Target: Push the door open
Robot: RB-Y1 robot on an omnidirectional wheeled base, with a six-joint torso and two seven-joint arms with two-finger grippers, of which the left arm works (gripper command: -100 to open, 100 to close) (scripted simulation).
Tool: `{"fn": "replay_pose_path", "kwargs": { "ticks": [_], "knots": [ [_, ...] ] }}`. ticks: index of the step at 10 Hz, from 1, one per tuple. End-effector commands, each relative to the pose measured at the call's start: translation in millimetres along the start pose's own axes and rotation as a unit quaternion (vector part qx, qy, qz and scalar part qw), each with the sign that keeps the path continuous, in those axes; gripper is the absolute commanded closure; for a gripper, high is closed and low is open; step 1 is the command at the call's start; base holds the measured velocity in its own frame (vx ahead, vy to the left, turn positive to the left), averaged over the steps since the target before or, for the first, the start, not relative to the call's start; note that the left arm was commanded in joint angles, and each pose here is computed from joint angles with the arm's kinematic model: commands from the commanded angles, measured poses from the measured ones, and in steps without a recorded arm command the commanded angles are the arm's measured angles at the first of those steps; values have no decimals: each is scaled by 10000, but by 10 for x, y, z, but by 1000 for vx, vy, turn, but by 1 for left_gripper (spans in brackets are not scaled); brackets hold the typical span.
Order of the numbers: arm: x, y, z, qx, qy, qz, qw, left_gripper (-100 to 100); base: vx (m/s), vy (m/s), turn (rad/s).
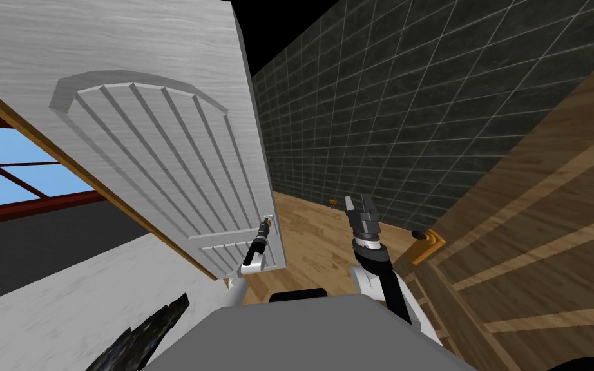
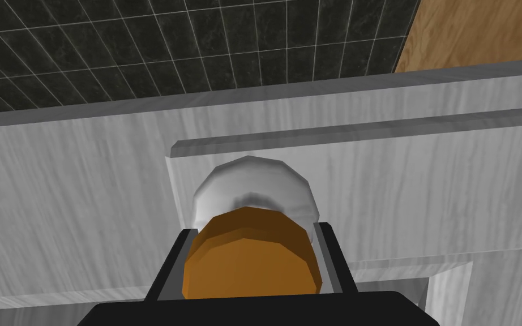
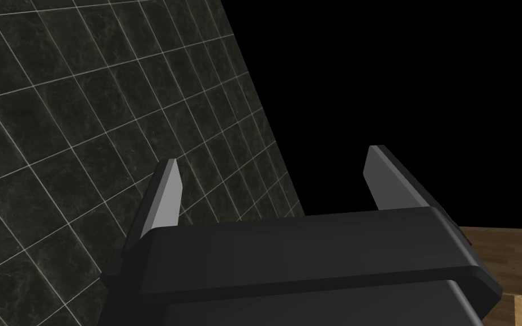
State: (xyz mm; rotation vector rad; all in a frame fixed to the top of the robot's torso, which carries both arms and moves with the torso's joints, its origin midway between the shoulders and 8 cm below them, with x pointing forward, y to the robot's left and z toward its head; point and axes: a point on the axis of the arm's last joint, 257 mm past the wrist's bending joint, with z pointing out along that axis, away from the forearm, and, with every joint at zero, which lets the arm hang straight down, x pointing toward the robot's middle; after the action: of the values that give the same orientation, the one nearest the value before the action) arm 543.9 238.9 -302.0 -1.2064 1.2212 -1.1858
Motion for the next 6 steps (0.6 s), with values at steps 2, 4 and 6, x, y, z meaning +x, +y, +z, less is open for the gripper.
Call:
{"fn": "replay_pose_path", "kwargs": {
  "ticks": [2,4,6],
  "knots": [
    [-292,-56,22,55,-221,76,9997,100,197,-110,77],
    [-412,-61,26,58,-325,93,9994,100,144,-87,54],
    [-533,-66,27,60,-435,103,9990,100,172,-78,63]
  ]
}}
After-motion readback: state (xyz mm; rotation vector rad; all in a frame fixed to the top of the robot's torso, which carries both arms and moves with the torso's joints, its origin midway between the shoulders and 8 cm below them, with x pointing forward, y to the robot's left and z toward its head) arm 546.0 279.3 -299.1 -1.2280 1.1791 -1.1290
